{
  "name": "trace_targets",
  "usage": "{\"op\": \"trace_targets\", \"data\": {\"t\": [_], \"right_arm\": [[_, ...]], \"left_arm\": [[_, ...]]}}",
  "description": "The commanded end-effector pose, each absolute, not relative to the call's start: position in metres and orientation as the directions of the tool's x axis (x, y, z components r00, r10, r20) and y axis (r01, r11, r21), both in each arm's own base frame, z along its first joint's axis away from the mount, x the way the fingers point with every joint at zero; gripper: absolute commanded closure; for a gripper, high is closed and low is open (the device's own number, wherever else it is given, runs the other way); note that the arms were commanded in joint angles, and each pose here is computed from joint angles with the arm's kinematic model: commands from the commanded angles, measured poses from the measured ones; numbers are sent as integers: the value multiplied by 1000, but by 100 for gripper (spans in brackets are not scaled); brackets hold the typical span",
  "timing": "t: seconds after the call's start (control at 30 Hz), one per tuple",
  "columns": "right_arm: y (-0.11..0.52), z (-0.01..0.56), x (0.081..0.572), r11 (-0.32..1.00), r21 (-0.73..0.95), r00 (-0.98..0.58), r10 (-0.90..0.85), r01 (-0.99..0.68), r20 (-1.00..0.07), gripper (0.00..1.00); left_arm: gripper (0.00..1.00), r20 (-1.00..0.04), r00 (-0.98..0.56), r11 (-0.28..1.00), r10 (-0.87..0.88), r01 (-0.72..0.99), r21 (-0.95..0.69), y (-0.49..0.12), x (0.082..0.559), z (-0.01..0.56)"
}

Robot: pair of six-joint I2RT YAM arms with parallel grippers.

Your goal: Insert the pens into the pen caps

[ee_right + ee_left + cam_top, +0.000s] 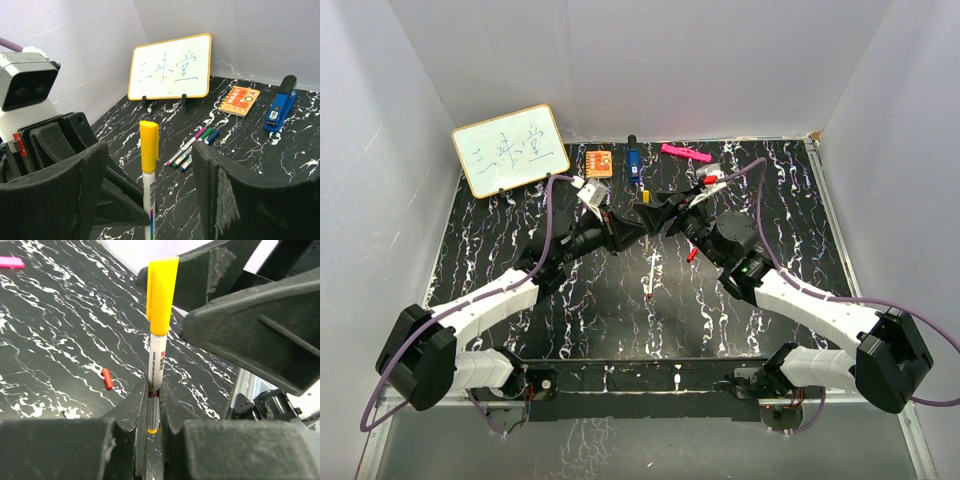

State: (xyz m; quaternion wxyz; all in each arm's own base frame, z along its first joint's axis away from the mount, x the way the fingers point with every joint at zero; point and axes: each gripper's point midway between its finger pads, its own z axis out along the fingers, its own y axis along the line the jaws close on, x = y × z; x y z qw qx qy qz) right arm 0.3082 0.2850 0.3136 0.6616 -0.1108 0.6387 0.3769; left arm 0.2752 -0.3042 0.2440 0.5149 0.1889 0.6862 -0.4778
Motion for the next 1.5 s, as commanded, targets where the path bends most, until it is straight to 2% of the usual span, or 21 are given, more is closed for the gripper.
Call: {"op": "trace_targets", "data": {"t": [0.0, 0.13, 0.3, 0.4, 0.47, 0.5, 0.53, 0.9, 1.17, 1.47], "right_arm": [[288, 349, 307, 648, 329, -41, 418, -687, -908, 39], [287, 349, 310, 654, 337, -43, 422, -677, -905, 52], [290, 345, 313, 656, 344, -55, 419, -672, -906, 73], [291, 342, 314, 656, 346, -61, 416, -670, -907, 77], [292, 340, 314, 654, 349, -68, 415, -671, -907, 88], [292, 339, 315, 655, 352, -73, 413, -669, -908, 98], [293, 338, 315, 655, 353, -77, 411, -668, -908, 100], [303, 307, 316, 648, 362, -156, 354, -670, -922, 100], [310, 270, 309, 629, 398, -259, 305, -668, -917, 100], [319, 245, 310, 623, 417, -322, 265, -662, -909, 100]], "left_arm": [[100, -886, -405, 355, -227, 812, -462, -315, 260, 257], [100, -887, -407, 349, -220, 816, -461, -315, 259, 259], [100, -886, -410, 352, -217, 814, -463, -316, 260, 259], [100, -886, -407, 358, -223, 811, -463, -316, 261, 260], [100, -886, -404, 364, -228, 808, -462, -316, 263, 261], [100, -886, -402, 366, -232, 808, -462, -316, 264, 262], [100, -885, -401, 369, -235, 806, -463, -316, 265, 262], [100, -888, -319, 407, -332, 800, -440, -309, 282, 295], [100, -844, -292, 388, -449, 788, -479, -292, 301, 324], [100, -839, -292, 374, -459, 794, -480, -291, 302, 329]]}}
